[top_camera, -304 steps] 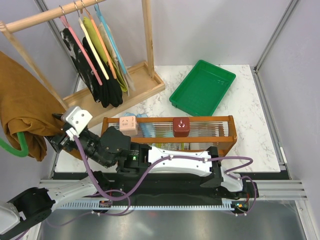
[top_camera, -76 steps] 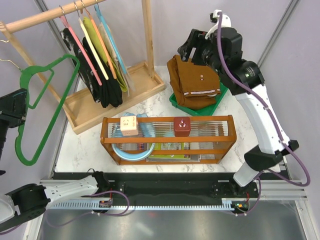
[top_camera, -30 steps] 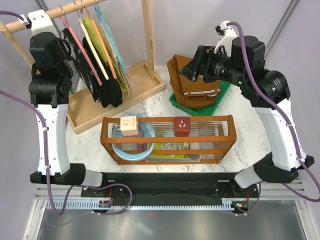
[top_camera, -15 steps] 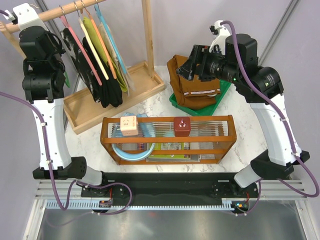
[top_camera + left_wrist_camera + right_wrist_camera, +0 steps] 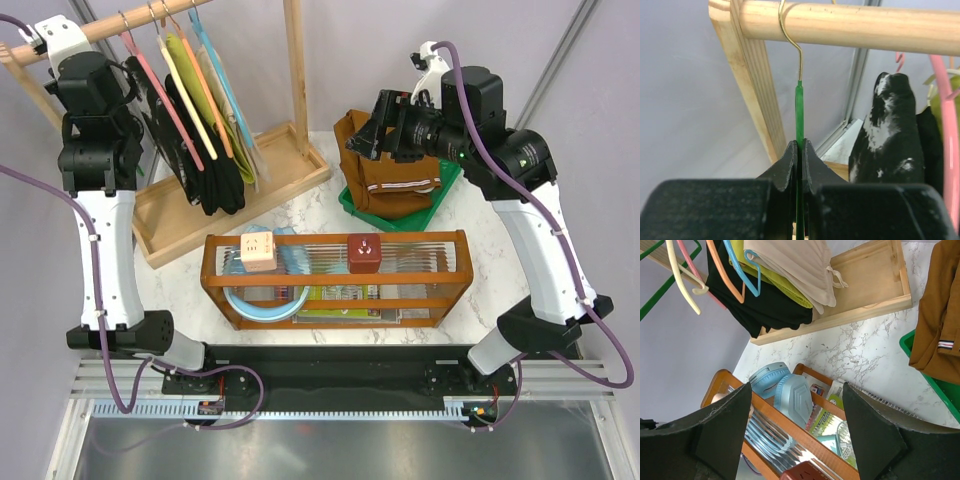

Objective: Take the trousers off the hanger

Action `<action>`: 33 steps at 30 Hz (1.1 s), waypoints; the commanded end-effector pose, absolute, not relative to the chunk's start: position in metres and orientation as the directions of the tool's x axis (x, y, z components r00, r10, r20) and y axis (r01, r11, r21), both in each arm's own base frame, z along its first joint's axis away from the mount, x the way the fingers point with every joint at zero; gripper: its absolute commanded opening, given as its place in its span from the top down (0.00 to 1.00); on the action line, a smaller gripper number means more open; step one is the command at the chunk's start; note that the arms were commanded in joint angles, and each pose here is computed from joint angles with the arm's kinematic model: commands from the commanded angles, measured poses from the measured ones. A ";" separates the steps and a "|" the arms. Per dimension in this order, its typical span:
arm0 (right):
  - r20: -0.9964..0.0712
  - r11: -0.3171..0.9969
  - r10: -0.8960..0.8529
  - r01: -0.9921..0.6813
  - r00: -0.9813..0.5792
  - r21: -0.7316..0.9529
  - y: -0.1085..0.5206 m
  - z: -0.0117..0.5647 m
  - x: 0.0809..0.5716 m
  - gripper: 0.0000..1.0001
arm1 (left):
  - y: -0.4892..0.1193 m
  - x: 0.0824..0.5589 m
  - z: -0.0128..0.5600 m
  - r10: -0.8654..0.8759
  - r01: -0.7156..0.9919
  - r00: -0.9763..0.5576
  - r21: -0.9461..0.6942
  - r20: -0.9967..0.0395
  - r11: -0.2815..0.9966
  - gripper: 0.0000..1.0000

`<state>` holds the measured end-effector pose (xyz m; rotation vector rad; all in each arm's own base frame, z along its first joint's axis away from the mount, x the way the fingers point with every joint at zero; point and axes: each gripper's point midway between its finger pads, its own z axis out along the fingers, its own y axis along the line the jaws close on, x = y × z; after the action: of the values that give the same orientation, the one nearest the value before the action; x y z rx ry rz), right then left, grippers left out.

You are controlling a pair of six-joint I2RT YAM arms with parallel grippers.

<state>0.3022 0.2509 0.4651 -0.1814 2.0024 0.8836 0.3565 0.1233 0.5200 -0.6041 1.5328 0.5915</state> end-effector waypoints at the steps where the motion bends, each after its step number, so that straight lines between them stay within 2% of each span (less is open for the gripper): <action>1: -0.795 0.703 0.233 -0.467 -0.560 0.535 0.254 0.480 0.300 0.20 | 0.125 0.353 0.529 0.045 -0.737 -0.044 0.063 -0.998 0.673 0.98; 6: -0.800 0.703 0.226 -0.475 -0.556 0.529 0.253 0.480 0.298 0.20 | 0.120 0.356 0.518 0.069 -0.749 -0.089 0.112 -0.994 0.653 0.98; 13: -0.802 0.712 0.218 -0.472 -0.556 0.520 0.250 0.476 0.296 0.20 | 0.103 0.349 0.508 0.026 -0.696 -0.048 0.053 -0.998 0.716 0.97; 16: -0.802 0.722 0.211 -0.465 -0.558 0.513 0.247 0.471 0.294 0.20 | 0.092 0.348 0.501 0.011 -0.628 -0.047 0.038 -0.999 0.778 0.70; 17: -0.798 0.727 0.207 -0.458 -0.565 0.512 0.247 0.467 0.294 0.20 | 0.087 0.350 0.495 -0.021 -0.611 -0.036 0.005 -0.999 0.792 0.55; 20: -0.799 0.729 0.203 -0.457 -0.567 0.509 0.245 0.464 0.292 0.20 | 0.075 0.347 0.488 -0.054 -0.548 -0.054 -0.016 -0.997 0.836 0.41; 26: -0.794 0.742 0.204 -0.439 -0.573 0.507 0.238 0.459 0.285 0.19 | 0.051 0.331 0.489 -0.144 -0.426 -0.061 -0.105 -0.988 0.899 0.26; 33: -0.795 0.776 0.228 -0.388 -0.562 0.497 0.217 0.452 0.272 0.18 | 0.003 0.304 0.507 -0.294 -0.181 -0.068 -0.278 -0.953 0.943 0.23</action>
<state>0.2831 0.2338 0.4411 -0.1614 2.0591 0.8407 0.3284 0.0398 0.4854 -0.4008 1.6710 0.1844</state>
